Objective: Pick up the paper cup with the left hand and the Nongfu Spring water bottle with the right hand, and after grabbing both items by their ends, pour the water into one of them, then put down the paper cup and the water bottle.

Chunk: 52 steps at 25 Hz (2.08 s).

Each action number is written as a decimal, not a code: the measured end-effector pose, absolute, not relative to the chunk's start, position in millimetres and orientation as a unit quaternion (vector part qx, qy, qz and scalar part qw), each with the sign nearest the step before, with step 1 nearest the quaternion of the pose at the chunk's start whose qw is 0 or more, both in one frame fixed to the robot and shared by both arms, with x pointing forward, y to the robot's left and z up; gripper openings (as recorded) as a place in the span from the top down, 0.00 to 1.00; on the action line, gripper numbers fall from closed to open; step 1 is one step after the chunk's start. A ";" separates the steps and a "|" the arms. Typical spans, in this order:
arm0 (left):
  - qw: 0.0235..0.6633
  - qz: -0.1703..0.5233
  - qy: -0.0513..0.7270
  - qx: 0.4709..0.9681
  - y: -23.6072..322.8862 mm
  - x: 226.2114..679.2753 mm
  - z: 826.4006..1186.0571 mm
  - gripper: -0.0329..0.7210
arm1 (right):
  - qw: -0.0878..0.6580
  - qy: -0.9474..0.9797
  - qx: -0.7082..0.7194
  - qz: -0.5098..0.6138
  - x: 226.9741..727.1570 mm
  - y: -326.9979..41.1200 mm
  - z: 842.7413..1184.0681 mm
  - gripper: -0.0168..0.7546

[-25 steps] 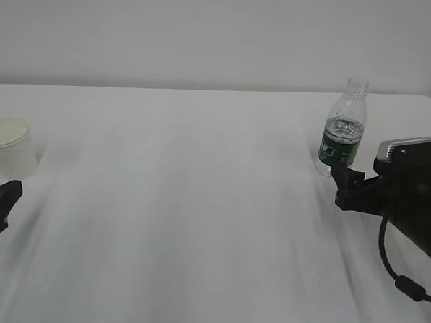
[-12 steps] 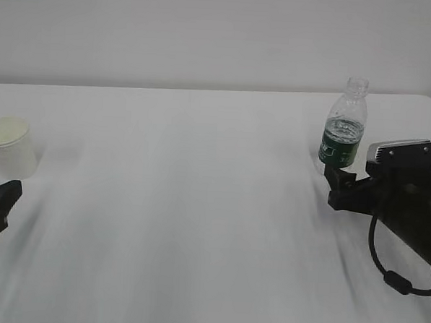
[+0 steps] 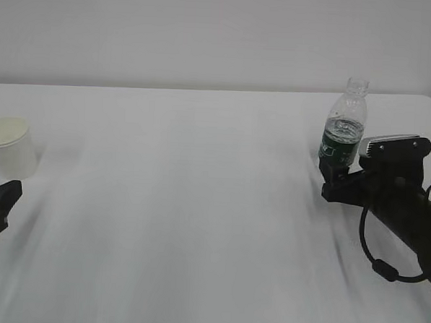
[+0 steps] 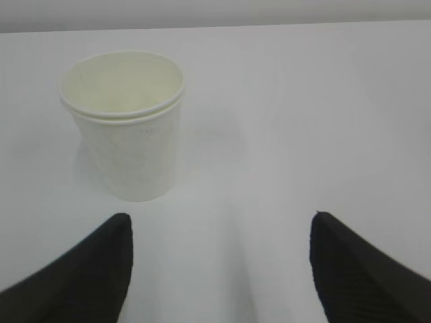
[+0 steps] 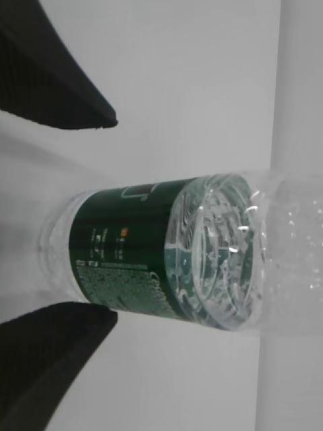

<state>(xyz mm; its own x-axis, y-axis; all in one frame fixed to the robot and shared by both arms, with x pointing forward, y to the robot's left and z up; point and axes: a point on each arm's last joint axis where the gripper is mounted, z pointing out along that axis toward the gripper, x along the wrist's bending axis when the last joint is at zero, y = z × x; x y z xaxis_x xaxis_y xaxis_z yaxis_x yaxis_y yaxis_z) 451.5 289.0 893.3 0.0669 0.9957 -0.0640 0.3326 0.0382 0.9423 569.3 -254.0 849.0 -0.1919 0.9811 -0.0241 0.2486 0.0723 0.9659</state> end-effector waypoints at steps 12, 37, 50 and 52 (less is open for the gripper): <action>0.432 0.382 0.584 0.571 292.0 463.6 887.9 0.18 | 0.393 0.618 0.500 0.462 576.8 -253.1 839.7 0.19; 0.429 0.380 0.586 0.572 291.8 470.4 883.7 0.18 | 0.414 0.597 0.497 0.475 593.2 -253.5 849.3 0.19; 0.430 0.380 0.585 0.574 291.4 470.3 883.7 0.18 | 0.420 0.591 0.495 0.479 605.2 -252.6 845.2 0.20; 0.430 0.380 0.585 0.574 291.4 470.3 883.7 0.18 | 0.421 0.590 0.494 0.481 607.7 -252.3 844.5 0.20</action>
<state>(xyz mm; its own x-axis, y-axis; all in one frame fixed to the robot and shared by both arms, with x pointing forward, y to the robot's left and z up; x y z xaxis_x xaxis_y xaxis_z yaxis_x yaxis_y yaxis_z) 470.3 291.4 883.7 0.0282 0.9973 -0.0673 0.3441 0.0535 0.9374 607.7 -252.3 844.5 -0.1577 0.9872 -0.0219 0.1777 0.0502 0.9828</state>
